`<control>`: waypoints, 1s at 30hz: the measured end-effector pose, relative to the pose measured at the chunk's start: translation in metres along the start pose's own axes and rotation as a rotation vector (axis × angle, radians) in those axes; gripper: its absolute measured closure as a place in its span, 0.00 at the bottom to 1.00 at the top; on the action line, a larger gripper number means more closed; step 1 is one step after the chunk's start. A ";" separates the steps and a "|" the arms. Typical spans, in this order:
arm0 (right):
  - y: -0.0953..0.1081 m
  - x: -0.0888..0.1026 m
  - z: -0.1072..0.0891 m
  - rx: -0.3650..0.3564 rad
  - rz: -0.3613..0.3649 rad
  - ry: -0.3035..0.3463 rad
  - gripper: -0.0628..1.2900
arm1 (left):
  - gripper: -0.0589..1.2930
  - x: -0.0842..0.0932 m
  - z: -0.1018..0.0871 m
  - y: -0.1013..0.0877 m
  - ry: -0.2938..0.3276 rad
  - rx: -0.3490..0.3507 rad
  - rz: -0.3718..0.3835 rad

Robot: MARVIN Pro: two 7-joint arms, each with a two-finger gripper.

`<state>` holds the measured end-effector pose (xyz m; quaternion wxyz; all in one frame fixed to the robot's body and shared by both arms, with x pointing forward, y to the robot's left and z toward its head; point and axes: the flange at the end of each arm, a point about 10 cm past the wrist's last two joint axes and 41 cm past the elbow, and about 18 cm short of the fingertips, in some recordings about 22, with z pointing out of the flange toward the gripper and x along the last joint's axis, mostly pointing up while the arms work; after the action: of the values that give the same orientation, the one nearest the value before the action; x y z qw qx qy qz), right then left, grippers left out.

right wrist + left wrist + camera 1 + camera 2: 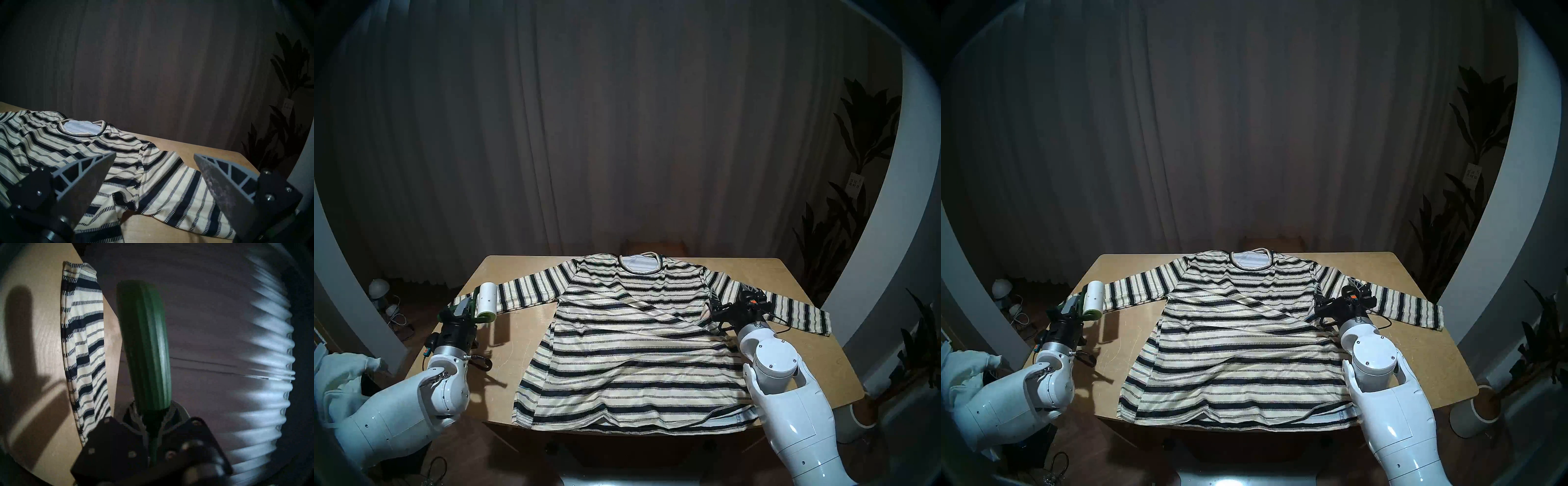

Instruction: Use the fur roller to clean a top

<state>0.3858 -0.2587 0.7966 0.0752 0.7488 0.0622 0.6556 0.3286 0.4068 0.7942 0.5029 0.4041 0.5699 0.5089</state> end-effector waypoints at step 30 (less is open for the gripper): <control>0.014 -0.024 -0.008 -0.067 0.067 -0.022 0.07 | 0.93 0.024 -0.029 -0.003 -0.221 0.364 0.122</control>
<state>0.3750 -0.2764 0.7767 0.0789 0.7546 0.0142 0.6513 0.2965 0.4247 0.7861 0.4494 0.5752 0.5683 0.3796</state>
